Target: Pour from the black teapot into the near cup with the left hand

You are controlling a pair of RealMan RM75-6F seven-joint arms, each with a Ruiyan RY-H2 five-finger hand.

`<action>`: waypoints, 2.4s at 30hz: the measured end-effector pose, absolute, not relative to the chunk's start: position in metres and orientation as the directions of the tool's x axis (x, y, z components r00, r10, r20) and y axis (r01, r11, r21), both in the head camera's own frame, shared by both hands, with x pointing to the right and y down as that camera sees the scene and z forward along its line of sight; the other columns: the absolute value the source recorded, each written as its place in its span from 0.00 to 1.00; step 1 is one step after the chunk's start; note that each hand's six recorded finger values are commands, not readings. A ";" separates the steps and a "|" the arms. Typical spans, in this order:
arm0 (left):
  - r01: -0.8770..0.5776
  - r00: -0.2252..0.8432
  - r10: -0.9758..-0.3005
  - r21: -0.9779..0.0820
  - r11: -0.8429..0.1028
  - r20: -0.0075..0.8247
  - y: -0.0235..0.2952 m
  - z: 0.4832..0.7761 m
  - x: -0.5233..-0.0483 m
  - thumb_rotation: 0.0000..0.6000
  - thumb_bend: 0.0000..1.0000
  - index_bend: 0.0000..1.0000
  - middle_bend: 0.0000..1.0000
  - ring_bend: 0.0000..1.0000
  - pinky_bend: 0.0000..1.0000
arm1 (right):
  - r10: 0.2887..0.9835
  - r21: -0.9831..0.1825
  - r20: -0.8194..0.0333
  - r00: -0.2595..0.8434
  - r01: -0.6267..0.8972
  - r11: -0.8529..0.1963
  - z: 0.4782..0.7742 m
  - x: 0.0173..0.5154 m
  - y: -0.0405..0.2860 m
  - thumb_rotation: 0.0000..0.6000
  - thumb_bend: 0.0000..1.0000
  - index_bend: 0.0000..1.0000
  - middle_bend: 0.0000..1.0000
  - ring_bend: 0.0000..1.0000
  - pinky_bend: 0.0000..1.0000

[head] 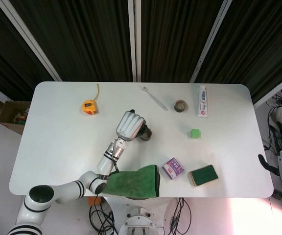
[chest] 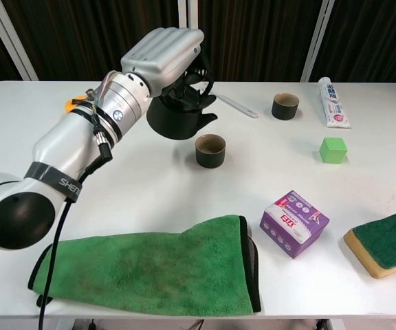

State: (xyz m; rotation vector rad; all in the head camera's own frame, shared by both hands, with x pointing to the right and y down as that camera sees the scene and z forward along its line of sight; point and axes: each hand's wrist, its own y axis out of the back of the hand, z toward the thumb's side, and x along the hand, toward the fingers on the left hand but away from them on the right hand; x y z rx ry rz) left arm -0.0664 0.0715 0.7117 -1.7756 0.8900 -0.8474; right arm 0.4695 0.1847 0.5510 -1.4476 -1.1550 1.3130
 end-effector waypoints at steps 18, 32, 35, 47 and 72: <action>-0.160 0.520 -0.846 -0.959 -0.233 0.119 0.073 0.710 -0.063 1.00 0.28 1.00 1.00 1.00 0.61 | 0.975 -0.971 -0.220 0.024 0.086 -0.222 0.553 0.470 0.185 1.00 0.22 0.00 0.00 0.00 0.00; -0.144 0.529 -0.843 -0.967 -0.209 0.103 0.073 0.709 -0.062 1.00 0.28 1.00 1.00 1.00 0.61 | 0.974 -0.971 -0.223 0.026 0.085 -0.225 0.554 0.469 0.185 1.00 0.22 0.00 0.00 0.00 0.00; -0.141 0.529 -0.842 -0.969 -0.204 0.100 0.073 0.709 -0.063 1.00 0.28 1.00 1.00 1.00 0.61 | 0.974 -0.971 -0.224 0.026 0.085 -0.225 0.555 0.469 0.185 1.00 0.22 0.00 0.00 0.00 0.00; -0.123 0.536 -0.839 -0.975 -0.184 0.091 0.073 0.708 -0.064 1.00 0.28 1.00 1.00 1.00 0.61 | 0.974 -0.970 -0.224 0.028 0.085 -0.226 0.555 0.468 0.185 1.00 0.22 0.00 0.00 0.00 0.00; -0.070 0.563 -0.824 -0.989 -0.133 0.071 0.075 0.709 -0.067 1.00 0.28 1.00 1.00 1.00 0.61 | 0.974 -0.971 -0.224 0.025 0.079 -0.226 0.554 0.468 0.185 1.00 0.22 0.00 0.00 0.00 0.00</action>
